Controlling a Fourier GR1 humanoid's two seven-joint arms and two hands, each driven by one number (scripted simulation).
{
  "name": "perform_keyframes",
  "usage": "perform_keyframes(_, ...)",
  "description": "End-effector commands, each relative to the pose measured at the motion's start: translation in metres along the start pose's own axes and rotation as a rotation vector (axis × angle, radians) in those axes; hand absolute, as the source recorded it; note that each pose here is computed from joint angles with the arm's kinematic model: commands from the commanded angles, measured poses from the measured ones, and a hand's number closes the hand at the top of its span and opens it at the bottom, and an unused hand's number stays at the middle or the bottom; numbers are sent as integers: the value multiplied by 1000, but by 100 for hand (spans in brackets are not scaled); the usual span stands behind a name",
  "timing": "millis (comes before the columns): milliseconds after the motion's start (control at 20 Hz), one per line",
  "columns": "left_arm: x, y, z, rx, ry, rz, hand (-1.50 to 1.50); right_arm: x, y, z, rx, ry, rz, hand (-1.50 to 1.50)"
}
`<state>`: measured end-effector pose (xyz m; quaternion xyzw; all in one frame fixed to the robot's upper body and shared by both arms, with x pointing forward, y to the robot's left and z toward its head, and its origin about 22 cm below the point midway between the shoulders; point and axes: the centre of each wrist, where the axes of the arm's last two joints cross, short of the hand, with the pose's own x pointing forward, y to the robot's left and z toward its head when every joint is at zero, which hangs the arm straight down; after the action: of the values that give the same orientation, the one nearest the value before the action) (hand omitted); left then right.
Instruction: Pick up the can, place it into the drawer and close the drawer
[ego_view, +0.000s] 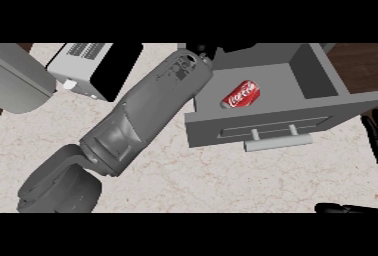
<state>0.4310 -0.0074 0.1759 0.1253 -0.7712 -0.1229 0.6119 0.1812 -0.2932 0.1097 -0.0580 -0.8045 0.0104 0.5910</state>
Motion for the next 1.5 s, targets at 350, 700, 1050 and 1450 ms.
perform_keyframes(350,-24,0,5,69,1,-21,-150,4,4,-8,11,-21,9,-150)
perform_keyframes(700,-17,-2,6,120,19,35,-150,25,2,1,42,-103,123,-150)
perform_keyframes(1050,-3,-5,6,89,38,117,-150,29,5,-20,73,-184,340,-150)
perform_keyframes(1450,-3,-6,10,142,25,183,-150,39,17,-20,143,-249,569,-150)
